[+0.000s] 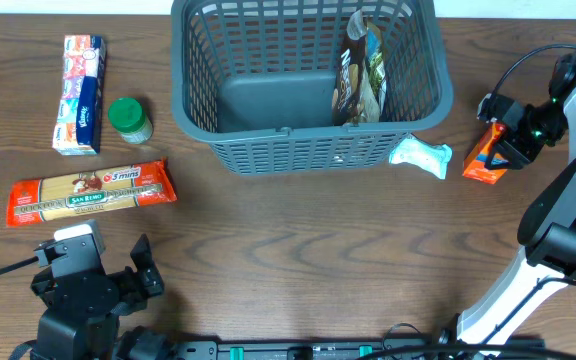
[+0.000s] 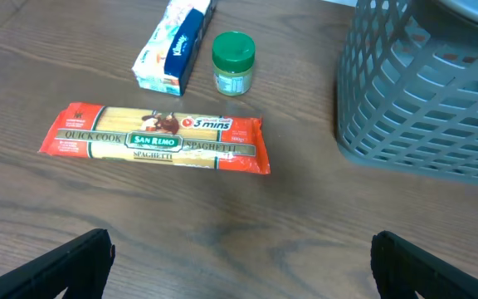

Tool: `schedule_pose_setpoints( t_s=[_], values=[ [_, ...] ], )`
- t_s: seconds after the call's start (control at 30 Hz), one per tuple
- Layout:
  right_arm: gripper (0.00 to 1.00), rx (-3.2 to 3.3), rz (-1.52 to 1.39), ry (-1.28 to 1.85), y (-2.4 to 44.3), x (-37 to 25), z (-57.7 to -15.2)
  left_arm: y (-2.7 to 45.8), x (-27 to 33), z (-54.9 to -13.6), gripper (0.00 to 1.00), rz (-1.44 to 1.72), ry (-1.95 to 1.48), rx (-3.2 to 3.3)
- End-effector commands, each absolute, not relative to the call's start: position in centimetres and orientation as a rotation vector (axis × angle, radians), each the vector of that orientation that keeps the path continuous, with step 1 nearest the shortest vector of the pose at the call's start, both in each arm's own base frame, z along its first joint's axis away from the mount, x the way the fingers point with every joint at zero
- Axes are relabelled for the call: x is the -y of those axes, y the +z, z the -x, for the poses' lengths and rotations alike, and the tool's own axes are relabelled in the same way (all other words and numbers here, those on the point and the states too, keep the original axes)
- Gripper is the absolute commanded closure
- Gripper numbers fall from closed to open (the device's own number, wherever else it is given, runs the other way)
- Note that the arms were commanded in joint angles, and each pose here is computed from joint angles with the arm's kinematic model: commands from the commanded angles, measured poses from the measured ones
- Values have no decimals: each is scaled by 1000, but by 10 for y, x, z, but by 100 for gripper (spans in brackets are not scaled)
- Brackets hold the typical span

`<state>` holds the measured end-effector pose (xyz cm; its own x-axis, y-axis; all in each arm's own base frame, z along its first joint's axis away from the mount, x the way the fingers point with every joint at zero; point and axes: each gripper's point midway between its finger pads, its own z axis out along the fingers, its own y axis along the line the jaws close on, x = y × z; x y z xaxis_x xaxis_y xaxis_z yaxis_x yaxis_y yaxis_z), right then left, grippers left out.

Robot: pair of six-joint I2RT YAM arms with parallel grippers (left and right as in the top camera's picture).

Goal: Pack container
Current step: 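Grasp the orange Redoxon box with the right gripper, then carry the Redoxon box over the basket and release it inside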

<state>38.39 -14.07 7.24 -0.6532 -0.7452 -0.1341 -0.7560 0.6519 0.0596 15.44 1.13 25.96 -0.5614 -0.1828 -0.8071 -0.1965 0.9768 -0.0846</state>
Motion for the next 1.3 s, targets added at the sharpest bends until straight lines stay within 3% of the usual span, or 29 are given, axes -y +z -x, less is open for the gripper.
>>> schedule_pose_setpoints(
  t_s=[0.0,0.1,0.33,0.6,0.83,1.03,1.27],
  values=[
    [53,-2738,1273,199,73,133,-386,266,-15,-153,2,287,24,-2155],
    [68,-2723,1265,221,73,129,-387,266,-15,-153,1,287,24,-2155],
    [89,-2751,1191,231,74,128,-388,266,-15,-153,1,287,24,-2155],
    [99,-2638,982,333,84,109,-418,266,-15,-153,1,287,24,-2155],
    [99,-2577,413,371,104,113,-474,266,-15,-153,1,287,24,-2155],
    [99,-2408,-198,473,172,128,-526,266,-15,-153,1,287,24,-2155],
    [99,-2116,-176,615,322,86,-543,266,-15,-153,1,287,24,-2155]
  ],
)
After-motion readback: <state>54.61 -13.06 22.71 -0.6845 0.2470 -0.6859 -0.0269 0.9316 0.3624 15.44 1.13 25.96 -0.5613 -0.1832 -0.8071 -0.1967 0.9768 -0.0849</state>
